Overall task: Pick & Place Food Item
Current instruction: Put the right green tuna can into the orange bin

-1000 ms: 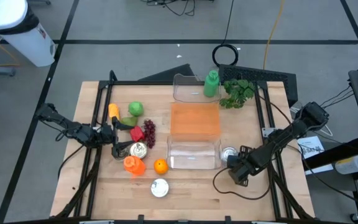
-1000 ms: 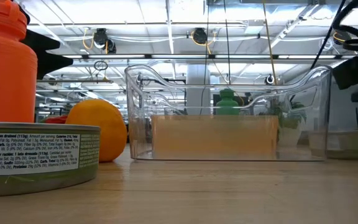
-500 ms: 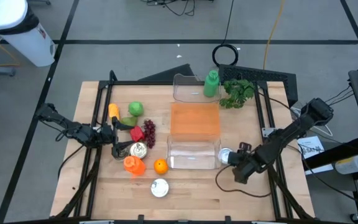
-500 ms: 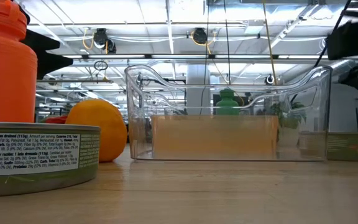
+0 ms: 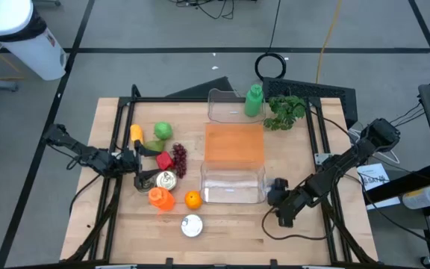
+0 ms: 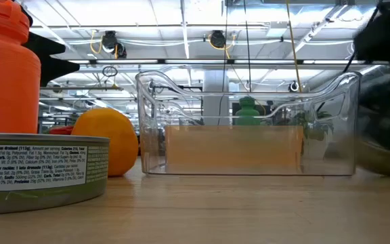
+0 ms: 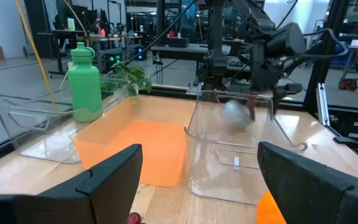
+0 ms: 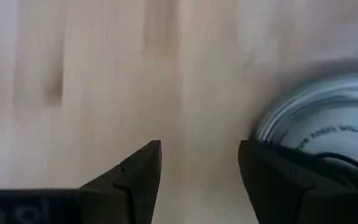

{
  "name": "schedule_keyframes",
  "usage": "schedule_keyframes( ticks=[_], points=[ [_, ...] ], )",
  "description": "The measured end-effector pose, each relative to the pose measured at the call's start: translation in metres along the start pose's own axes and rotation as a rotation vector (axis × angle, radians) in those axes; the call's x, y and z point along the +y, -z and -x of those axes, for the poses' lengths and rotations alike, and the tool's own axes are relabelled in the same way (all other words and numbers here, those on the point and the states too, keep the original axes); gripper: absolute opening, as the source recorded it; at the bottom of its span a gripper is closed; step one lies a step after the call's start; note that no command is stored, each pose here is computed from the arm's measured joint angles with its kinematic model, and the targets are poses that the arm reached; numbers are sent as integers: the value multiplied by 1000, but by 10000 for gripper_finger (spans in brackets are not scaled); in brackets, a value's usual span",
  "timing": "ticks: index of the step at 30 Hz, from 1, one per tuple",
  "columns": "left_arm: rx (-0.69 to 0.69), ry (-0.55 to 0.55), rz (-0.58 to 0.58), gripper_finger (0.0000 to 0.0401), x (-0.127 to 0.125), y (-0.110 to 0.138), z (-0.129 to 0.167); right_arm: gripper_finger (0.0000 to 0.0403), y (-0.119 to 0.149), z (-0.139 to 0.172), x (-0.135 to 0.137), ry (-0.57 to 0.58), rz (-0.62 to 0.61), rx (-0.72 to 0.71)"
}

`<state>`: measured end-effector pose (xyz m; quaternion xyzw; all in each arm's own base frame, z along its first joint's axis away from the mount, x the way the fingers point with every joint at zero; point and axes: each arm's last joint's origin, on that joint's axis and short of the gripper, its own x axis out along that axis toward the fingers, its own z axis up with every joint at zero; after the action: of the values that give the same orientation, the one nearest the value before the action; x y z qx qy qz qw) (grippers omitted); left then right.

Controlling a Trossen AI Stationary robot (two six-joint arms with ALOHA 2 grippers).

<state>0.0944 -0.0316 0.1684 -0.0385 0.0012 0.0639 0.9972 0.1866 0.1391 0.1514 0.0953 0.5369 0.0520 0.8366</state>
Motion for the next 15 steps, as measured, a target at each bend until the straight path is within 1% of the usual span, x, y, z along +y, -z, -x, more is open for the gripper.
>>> schedule_keyframes(
  ticks=[2, 4, 10, 15],
  points=[
    [0, 0, 1, 333, 0, 0, 0, 200, 4, -2, 0, -48, -2, 63],
    [0, 0, 0, 333, 0, 0, 0, 200, 3, -1, 3, -88, -15, 66],
    [-4, 0, 3, 333, 0, 0, 0, 200, 5, -2, 1, -79, -25, 83],
    [-4, 0, 3, 333, 0, 0, 0, 201, 9, 1, -1, -71, -91, 138]
  ],
)
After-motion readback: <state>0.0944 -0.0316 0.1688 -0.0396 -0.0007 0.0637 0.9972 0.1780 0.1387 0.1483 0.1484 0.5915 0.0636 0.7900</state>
